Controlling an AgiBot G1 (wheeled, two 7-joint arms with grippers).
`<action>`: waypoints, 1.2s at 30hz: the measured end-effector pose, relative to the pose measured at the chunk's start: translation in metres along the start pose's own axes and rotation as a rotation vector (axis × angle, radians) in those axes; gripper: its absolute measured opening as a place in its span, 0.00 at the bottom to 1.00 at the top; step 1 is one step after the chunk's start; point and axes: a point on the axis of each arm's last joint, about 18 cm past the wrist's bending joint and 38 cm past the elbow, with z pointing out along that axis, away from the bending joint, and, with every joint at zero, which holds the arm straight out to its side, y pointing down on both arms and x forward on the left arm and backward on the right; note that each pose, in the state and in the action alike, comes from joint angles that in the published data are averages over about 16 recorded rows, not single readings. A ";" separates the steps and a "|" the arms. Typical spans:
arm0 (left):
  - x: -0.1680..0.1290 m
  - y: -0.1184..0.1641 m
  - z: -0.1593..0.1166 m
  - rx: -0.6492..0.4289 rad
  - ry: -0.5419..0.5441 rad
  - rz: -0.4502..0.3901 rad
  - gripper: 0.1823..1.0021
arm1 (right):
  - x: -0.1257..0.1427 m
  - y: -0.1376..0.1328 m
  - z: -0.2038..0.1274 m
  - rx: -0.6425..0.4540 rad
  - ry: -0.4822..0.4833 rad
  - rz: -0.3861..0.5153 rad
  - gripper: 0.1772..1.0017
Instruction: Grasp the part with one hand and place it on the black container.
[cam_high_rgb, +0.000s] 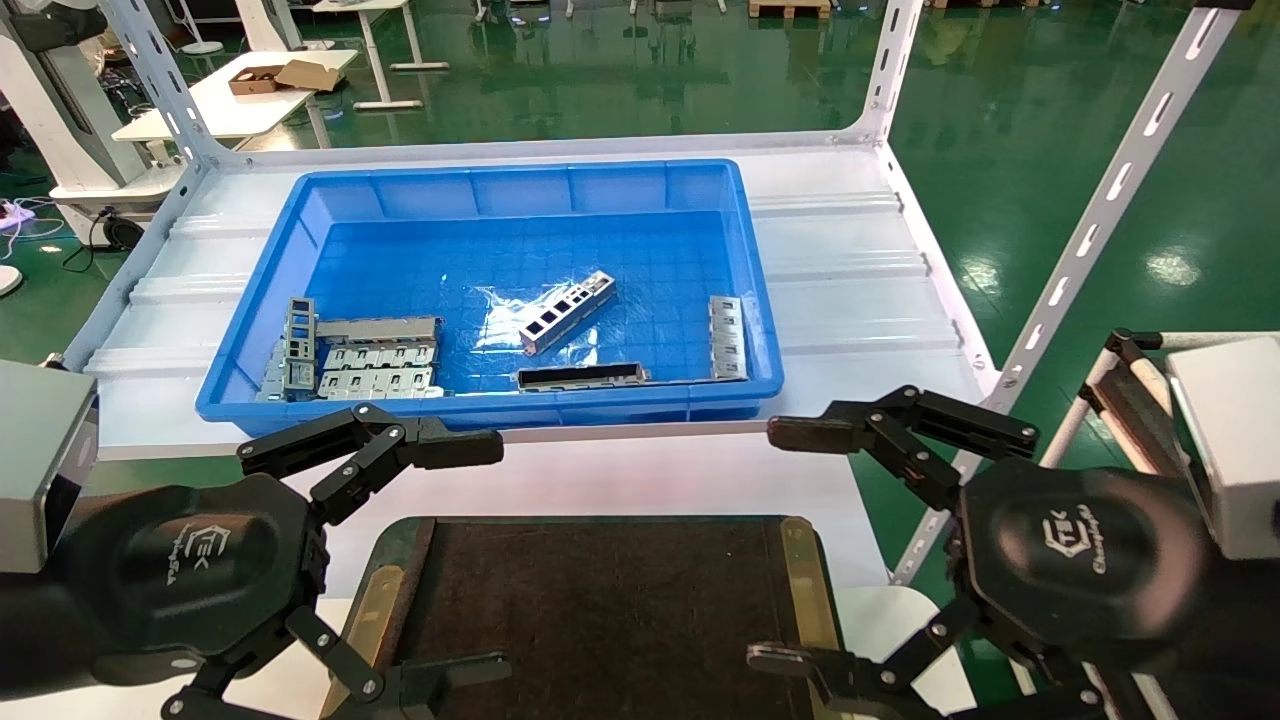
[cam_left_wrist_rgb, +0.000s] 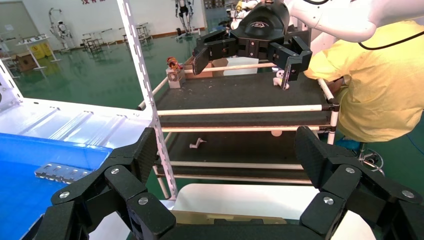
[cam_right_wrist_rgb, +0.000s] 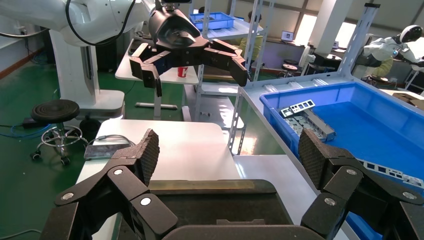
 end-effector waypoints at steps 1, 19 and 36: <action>0.000 0.000 0.000 0.000 0.000 0.000 1.00 | 0.000 0.000 0.000 0.000 0.000 0.000 1.00; 0.000 0.000 0.000 0.000 0.000 0.000 1.00 | 0.000 0.000 0.000 0.000 0.000 0.000 1.00; 0.000 0.000 0.000 0.000 0.000 0.000 1.00 | 0.000 0.000 0.000 0.000 0.000 0.000 1.00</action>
